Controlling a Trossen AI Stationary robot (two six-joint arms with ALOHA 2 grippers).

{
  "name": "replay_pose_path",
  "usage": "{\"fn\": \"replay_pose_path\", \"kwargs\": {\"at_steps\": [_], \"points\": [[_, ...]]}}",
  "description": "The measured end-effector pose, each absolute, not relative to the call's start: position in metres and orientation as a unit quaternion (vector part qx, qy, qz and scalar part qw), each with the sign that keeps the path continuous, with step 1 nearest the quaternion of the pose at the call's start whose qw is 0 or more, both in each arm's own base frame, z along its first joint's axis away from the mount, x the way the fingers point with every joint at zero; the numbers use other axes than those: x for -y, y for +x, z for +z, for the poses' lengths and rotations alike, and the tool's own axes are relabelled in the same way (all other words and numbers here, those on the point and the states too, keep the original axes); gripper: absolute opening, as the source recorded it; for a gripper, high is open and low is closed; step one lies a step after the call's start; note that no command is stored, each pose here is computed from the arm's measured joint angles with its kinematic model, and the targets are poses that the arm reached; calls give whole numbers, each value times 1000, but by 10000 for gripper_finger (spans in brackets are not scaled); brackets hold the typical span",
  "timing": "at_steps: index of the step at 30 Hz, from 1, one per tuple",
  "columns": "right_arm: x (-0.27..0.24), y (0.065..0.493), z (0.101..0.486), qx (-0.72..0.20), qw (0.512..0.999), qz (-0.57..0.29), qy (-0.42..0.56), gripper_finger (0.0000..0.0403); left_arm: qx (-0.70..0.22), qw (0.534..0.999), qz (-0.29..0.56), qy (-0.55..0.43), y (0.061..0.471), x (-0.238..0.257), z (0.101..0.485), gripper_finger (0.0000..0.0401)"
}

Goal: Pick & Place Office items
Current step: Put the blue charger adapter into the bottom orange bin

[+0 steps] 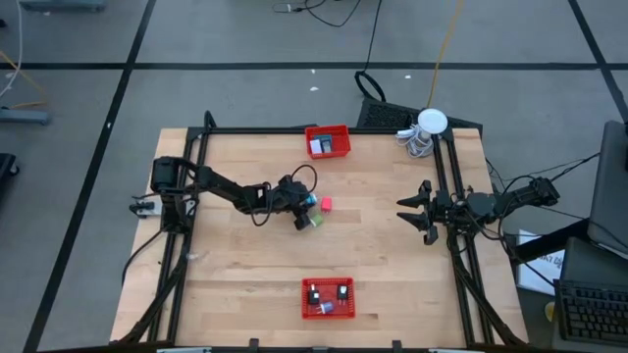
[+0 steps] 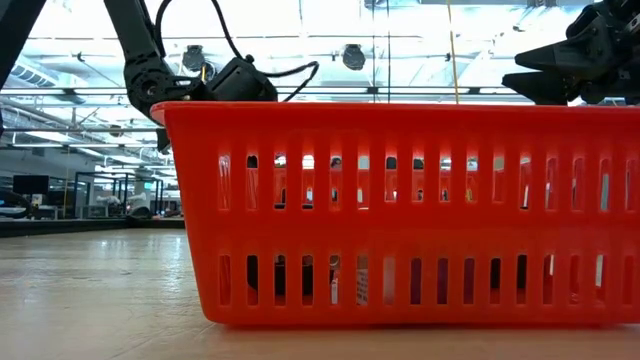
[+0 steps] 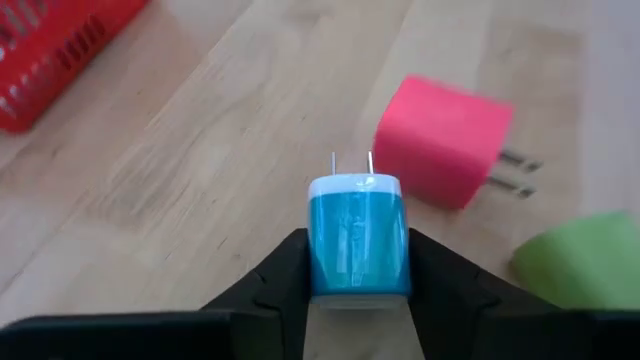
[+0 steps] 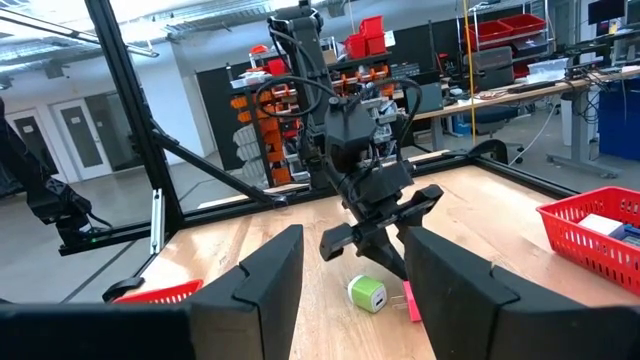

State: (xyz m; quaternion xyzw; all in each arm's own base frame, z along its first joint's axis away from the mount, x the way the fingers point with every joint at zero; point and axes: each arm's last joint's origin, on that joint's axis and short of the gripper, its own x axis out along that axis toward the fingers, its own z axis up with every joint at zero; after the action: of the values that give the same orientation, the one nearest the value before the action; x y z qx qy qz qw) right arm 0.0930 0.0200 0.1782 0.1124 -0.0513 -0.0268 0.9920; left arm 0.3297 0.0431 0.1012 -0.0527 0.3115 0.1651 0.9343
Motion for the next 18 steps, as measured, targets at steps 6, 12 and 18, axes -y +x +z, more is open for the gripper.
{"fn": "replay_pose_path", "kwargs": {"at_steps": [6, 12, 18], "points": [[-20, 93, 178, 51, 992, -27, 113, 165, -284, 946, 148, -51, 330, -34, 120, 145], [-20, 93, 178, 51, 992, -27, 112, 165, -240, 962, 125, -46, 328, -19, 150, 132], [-20, 93, 178, 51, 992, -27, 113, 165, -199, 975, 90, -35, 324, 2, 177, 133]]}}
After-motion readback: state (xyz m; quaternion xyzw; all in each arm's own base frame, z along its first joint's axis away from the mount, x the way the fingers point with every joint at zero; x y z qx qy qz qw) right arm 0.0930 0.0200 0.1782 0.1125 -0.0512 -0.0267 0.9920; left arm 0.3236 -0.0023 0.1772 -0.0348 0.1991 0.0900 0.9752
